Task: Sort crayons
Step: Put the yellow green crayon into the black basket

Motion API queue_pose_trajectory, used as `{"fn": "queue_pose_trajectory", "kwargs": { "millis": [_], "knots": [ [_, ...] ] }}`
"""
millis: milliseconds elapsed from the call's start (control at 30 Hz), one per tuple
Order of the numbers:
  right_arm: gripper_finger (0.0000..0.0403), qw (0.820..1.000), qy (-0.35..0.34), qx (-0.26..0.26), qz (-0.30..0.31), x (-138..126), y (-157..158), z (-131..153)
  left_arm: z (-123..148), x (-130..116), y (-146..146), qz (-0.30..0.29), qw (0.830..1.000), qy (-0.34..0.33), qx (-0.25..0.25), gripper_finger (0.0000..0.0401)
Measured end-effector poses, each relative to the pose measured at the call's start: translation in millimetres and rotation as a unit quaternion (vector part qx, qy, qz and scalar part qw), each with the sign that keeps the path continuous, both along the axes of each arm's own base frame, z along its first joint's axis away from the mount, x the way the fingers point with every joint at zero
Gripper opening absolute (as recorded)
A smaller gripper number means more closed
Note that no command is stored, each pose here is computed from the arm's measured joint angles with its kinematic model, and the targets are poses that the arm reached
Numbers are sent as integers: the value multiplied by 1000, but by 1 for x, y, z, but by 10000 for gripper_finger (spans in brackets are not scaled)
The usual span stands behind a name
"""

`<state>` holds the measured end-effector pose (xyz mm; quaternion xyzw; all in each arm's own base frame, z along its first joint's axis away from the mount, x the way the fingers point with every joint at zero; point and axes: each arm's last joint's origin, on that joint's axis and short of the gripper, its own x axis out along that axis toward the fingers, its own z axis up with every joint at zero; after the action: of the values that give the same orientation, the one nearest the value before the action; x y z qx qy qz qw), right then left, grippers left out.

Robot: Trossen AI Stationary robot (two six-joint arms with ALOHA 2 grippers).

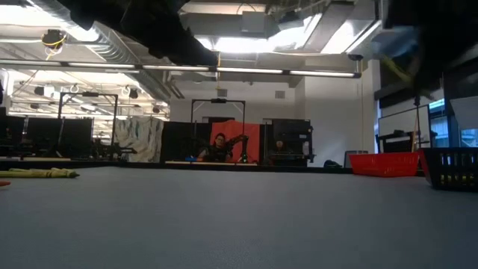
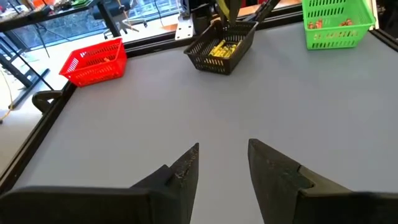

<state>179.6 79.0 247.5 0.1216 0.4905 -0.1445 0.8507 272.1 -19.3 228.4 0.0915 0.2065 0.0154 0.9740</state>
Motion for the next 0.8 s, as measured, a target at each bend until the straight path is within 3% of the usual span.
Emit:
{"fn": "queue_pose_trajectory", "kwargs": {
  "millis": [200,433,633,800],
  "knots": [
    [30,990,103,40,-83,-21,-1,-14,0,0,0,-1,1000,0,1,123],
    [32,975,182,53,-119,-37,-6,-43,0,0,0,-1,1000,0,1,123],
    [63,966,205,44,-151,-47,-11,-69,0,0,0,-1,1000,0,1,123],
    [119,971,197,47,-128,-44,-10,-66,0,0,0,0,1000,0,1,123]
  ]
}}
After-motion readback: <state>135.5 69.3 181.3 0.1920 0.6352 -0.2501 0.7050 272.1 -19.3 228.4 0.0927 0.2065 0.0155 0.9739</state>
